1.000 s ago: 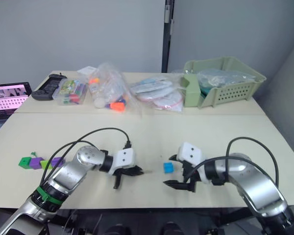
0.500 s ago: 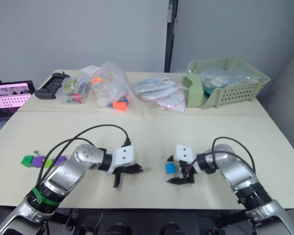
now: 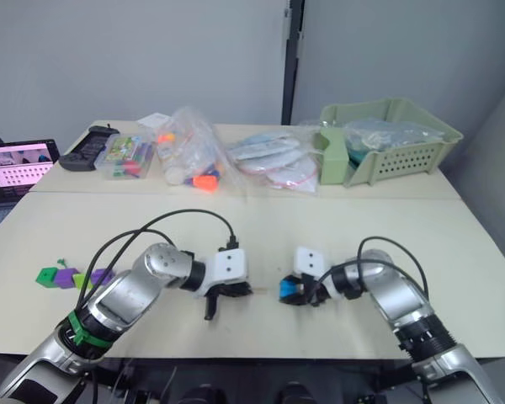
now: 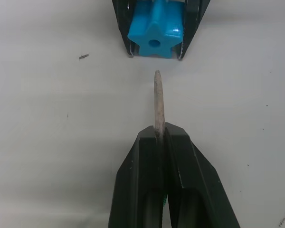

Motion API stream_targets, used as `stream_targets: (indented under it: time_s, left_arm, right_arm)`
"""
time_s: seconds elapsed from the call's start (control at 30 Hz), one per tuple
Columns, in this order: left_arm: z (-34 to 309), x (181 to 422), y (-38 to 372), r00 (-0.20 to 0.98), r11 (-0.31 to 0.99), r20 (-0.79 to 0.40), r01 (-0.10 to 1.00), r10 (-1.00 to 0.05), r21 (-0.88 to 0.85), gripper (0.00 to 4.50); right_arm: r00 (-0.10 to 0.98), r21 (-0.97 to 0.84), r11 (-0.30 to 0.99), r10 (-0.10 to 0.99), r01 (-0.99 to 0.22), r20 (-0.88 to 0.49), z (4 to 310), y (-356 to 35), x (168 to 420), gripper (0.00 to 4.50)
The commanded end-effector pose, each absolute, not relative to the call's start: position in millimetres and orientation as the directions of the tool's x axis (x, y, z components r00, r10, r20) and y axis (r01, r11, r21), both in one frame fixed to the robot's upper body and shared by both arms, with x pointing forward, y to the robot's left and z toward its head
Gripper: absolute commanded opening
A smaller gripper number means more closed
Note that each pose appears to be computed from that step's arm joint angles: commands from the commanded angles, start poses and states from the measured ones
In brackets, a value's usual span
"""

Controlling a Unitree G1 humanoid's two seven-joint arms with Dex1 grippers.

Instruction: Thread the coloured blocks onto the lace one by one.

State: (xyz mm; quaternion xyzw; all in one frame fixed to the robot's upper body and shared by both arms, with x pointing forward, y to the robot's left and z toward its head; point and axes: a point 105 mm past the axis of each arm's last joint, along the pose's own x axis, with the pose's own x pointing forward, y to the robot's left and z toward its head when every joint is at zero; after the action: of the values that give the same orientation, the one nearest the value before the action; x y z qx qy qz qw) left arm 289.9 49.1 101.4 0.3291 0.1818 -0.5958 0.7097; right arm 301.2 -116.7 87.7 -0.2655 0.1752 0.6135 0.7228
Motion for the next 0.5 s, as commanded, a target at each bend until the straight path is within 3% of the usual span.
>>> stream_targets:
  time_s: [0.03,0.5]
  left_arm:
    - [113.0,290.1,43.2,0.243,0.057,-0.639,0.953,-0.73,0.297,0.0]
    - [117.6,290.1,40.9,0.261,0.05,-0.631,0.942,-0.731,0.331,0.0]
  right_arm:
    - [0.216,-0.2,0.12,0.787,-0.972,-0.577,92.2,-110.6,303.6,1.37]
    - [0.181,-0.176,0.093,0.781,-0.98,-0.598,86.5,-100.9,295.1,1.37]
